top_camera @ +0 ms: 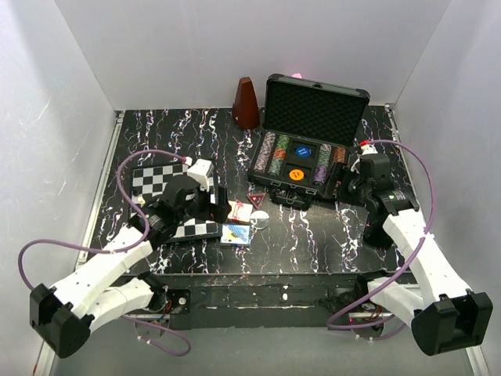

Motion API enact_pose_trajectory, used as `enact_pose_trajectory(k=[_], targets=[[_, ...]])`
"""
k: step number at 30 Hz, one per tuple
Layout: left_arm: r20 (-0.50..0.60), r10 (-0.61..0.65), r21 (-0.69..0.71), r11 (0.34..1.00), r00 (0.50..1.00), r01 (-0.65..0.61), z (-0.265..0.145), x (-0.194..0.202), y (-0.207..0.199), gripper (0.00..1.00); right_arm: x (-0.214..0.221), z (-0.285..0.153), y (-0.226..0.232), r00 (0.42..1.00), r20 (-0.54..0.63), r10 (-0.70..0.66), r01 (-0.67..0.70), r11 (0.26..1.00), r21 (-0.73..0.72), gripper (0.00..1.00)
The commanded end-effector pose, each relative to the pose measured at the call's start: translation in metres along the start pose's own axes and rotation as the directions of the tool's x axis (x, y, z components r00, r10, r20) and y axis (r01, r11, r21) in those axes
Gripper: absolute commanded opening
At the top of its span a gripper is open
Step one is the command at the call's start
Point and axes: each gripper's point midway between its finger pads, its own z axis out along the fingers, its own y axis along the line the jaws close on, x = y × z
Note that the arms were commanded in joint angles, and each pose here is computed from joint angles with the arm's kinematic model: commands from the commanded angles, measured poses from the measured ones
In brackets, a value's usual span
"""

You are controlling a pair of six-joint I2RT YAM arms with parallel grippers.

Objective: Pack up texas hold em set

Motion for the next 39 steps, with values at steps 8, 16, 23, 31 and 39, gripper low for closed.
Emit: enact_pose_trajectory(k=[8, 16, 23, 31, 39], targets=[[-0.117, 0.077, 0.030, 0.997, 0.990, -0.074, 0.038, -0.021, -0.012, 0.98, 0.058, 0.019, 0.023, 0.994, -0.107, -0.015, 0.027, 0.993, 0.116, 0.85], [-0.060, 0.010, -0.032, 0.999, 0.998, -0.012, 0.059, -0.041, 0.013, 0.98, 0.100, 0.052, 0.087, 0.974, -0.212, -0.081, 0.096, 0.993, 0.062, 0.83], [-0.211, -0.043, -0.021, 0.999, 0.977, 0.039, 0.092, 0.003, 0.006, 0.98, 0.119, 0.078, 0.111, 0.970, -0.241, 0.014, -0.004, 0.999, 0.041, 0.85], [-0.304, -0.058, -0.079, 0.996, 0.951, 0.035, 0.123, 0.028, 0.013, 0.98, 0.109, 0.062, 0.093, 0.990, -0.119, 0.074, -0.070, 0.997, 0.036, 0.87], [-0.370, -0.003, -0.083, 0.996, 0.929, -0.029, 0.147, 0.049, -0.001, 0.98, 0.105, 0.051, 0.081, 0.995, -0.073, 0.075, -0.072, 0.997, 0.038, 0.89]])
